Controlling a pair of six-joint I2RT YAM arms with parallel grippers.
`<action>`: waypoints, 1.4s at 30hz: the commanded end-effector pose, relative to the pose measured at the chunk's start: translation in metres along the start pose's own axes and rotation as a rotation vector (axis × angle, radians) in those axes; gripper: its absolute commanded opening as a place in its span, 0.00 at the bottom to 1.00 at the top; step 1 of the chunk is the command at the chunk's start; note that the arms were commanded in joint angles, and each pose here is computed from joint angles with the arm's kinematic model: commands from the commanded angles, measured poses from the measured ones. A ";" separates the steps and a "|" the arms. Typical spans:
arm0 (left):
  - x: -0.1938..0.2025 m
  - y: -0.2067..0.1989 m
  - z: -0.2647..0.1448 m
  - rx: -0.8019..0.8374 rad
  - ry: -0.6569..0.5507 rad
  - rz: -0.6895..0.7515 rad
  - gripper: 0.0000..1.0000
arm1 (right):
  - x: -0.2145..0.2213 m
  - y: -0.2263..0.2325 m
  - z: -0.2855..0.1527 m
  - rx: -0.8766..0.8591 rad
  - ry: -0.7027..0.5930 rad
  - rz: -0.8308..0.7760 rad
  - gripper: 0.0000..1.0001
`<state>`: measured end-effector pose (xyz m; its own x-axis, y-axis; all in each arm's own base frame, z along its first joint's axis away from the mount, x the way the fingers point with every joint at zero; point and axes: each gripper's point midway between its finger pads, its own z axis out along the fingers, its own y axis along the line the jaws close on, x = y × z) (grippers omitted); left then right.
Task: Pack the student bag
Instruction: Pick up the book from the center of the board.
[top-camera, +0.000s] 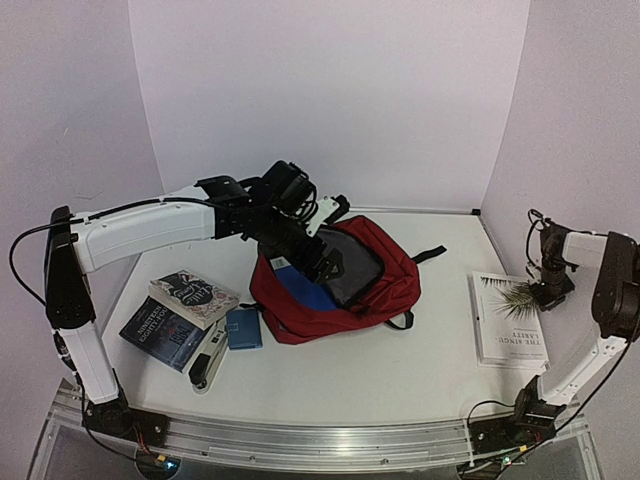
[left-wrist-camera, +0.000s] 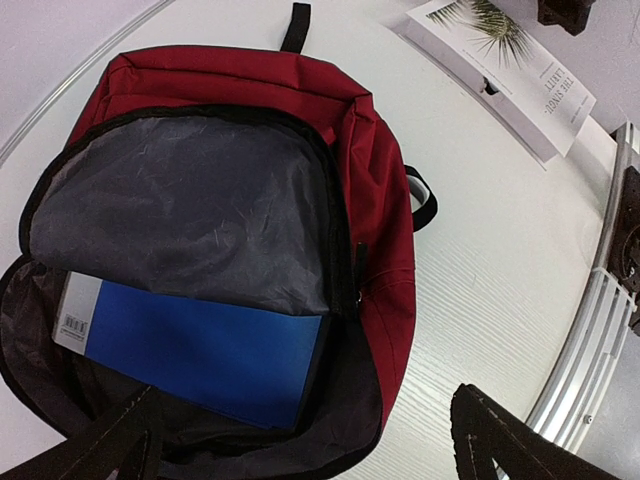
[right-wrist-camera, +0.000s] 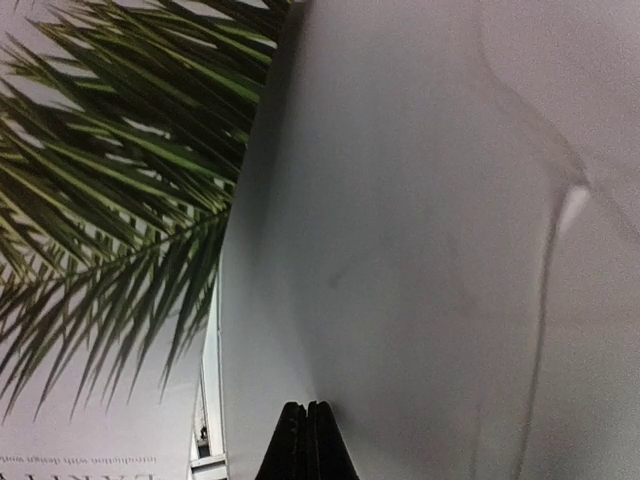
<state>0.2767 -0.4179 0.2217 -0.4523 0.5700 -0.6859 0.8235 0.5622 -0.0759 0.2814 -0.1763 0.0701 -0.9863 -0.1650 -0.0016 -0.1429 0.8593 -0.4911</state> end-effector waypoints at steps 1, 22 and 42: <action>-0.028 -0.003 -0.016 0.010 -0.077 0.026 1.00 | -0.007 0.003 0.016 0.004 -0.005 -0.021 0.00; -0.045 -0.010 0.018 0.061 -0.066 -0.074 1.00 | -0.080 0.118 -0.045 -0.387 -0.145 -0.001 0.05; -0.076 -0.049 0.086 0.296 -0.060 -0.283 1.00 | -0.056 0.152 -0.107 -0.702 -0.106 -0.106 0.78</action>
<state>0.3006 -0.5256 0.1928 -0.6547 0.4398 -0.6148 0.7430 0.5243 -0.4161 0.3275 0.0018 0.1021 -0.9465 -0.2686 -0.1787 -0.2850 0.9557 0.0735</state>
